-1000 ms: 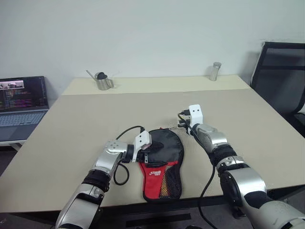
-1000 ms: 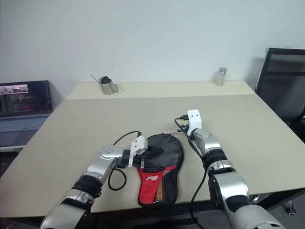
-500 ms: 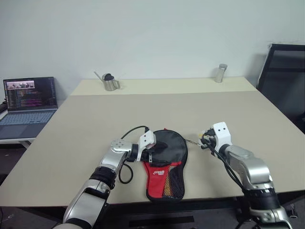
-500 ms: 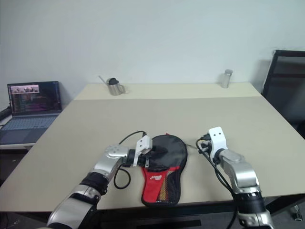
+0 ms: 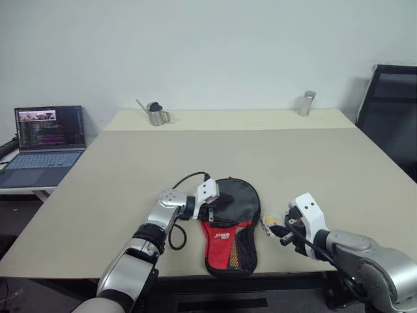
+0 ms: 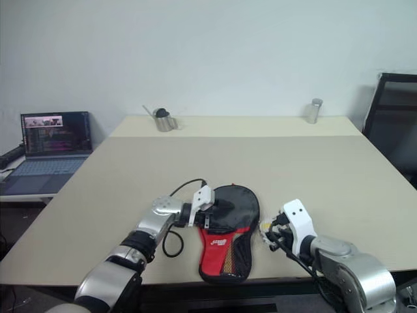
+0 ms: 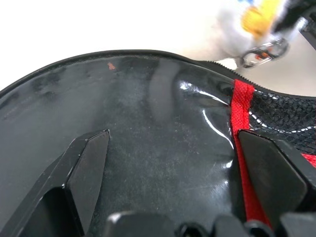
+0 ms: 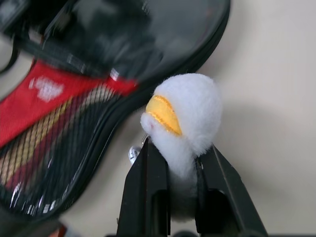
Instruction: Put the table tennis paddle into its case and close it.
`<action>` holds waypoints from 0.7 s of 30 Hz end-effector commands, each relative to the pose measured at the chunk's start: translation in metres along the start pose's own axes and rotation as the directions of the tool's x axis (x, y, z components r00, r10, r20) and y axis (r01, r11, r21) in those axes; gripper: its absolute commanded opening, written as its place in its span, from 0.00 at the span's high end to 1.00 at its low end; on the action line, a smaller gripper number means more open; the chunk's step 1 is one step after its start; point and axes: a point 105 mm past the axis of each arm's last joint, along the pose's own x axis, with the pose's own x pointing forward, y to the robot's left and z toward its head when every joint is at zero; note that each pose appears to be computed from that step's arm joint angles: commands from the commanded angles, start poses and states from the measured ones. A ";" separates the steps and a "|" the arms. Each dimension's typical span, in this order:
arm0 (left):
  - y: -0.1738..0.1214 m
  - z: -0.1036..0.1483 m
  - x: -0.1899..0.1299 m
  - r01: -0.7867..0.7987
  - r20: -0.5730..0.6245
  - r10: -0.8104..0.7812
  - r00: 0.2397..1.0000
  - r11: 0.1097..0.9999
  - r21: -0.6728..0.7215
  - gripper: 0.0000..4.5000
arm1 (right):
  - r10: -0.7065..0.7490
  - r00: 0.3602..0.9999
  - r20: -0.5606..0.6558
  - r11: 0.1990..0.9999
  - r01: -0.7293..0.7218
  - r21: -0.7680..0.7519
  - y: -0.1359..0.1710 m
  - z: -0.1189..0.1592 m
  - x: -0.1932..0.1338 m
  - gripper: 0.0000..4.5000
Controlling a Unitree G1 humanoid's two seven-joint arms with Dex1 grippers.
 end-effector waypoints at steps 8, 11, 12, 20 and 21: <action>-0.009 -0.032 0.001 -0.008 -0.109 0.002 0.994 0.998 -0.059 0.00 | 0.179 0.981 -0.072 0.983 -0.182 -0.036 0.030 -0.016 -0.031 0.96; -0.008 -0.032 0.002 -0.008 -0.110 0.002 0.994 0.998 -0.059 0.00 | 0.223 0.970 -0.094 0.973 -0.227 -0.032 0.037 -0.022 -0.038 0.96; -0.008 -0.032 0.002 -0.009 -0.111 0.003 0.994 0.998 -0.059 0.00 | 0.240 0.964 -0.111 0.970 -0.243 -0.021 0.040 -0.026 -0.041 0.96; -0.007 -0.029 0.006 -0.011 -0.107 0.005 0.994 0.999 -0.049 0.00 | 0.361 0.923 -0.134 0.932 -0.357 0.053 0.062 -0.042 -0.055 0.96; -0.006 -0.029 0.006 -0.011 -0.107 0.006 0.994 0.999 -0.048 0.00 | 0.376 0.918 -0.130 0.927 -0.371 0.058 0.065 -0.043 -0.056 0.96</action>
